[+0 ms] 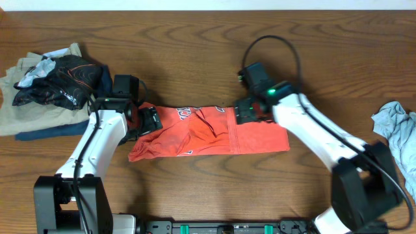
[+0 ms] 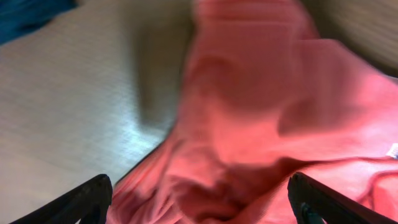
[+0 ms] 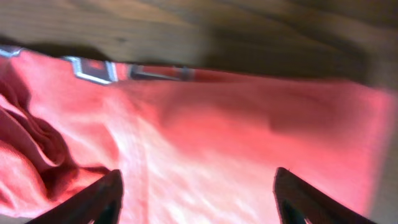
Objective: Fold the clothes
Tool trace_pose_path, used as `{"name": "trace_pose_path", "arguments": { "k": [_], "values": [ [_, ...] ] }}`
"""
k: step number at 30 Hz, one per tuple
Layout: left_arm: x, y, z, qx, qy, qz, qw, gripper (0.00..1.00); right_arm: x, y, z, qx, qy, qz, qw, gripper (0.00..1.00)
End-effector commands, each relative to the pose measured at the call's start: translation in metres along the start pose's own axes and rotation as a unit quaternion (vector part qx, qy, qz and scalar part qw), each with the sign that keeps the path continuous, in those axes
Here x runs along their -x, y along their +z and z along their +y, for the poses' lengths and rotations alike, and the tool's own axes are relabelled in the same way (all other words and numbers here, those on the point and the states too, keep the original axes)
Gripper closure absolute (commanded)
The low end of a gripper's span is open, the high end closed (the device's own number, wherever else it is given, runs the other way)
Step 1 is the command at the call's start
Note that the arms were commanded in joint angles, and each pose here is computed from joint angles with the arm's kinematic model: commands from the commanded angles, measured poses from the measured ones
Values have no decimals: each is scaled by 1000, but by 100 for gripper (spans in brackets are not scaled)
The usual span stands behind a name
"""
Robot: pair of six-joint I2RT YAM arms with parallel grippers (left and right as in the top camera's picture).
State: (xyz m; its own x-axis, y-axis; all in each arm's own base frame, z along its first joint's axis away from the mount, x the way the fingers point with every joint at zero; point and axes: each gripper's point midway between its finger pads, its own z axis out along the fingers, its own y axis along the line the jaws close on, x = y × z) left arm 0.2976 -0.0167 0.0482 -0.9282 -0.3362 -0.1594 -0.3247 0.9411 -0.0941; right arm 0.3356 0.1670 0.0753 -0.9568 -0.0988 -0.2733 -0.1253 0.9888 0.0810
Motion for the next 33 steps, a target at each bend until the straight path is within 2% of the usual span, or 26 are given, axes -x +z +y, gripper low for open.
{"name": "trace_pose_path", "arguments": {
  "k": [1,4,10,13,15,16,18,19,21,23,27,33],
  "values": [
    [-4,8,-17,-49,66,26,996,8,6,-26,-21,-15,17,-16,1000,16],
    [-11,22,-21,-63,87,51,993,8,-6,-30,-35,-27,30,8,999,14],
    [-29,54,-13,-45,80,113,989,9,-16,-30,-45,-38,39,33,998,14],
    [-38,63,-13,-48,77,137,986,18,-16,-31,-48,-46,39,33,998,15],
    [-42,64,-17,-61,74,148,984,32,-16,-31,-55,-60,41,30,997,15],
    [-43,63,-19,-67,73,151,984,42,-15,-32,-60,-70,43,29,996,15],
    [-44,63,-19,-69,72,152,983,69,-15,-32,-69,-85,49,28,995,15],
    [-44,63,-19,-68,72,152,983,78,-15,-33,-73,-90,53,28,994,15],
    [-42,62,-18,-68,70,150,984,87,-15,-34,-83,-97,64,31,993,15],
    [-36,59,-13,-58,60,144,986,89,-15,-35,-94,-105,78,34,991,14],
    [-15,45,15,8,12,122,992,90,-17,-36,-117,-114,99,41,988,14],
    [23,1,53,71,-44,93,992,91,-19,-39,-144,-123,132,45,983,13]
  ]
}}
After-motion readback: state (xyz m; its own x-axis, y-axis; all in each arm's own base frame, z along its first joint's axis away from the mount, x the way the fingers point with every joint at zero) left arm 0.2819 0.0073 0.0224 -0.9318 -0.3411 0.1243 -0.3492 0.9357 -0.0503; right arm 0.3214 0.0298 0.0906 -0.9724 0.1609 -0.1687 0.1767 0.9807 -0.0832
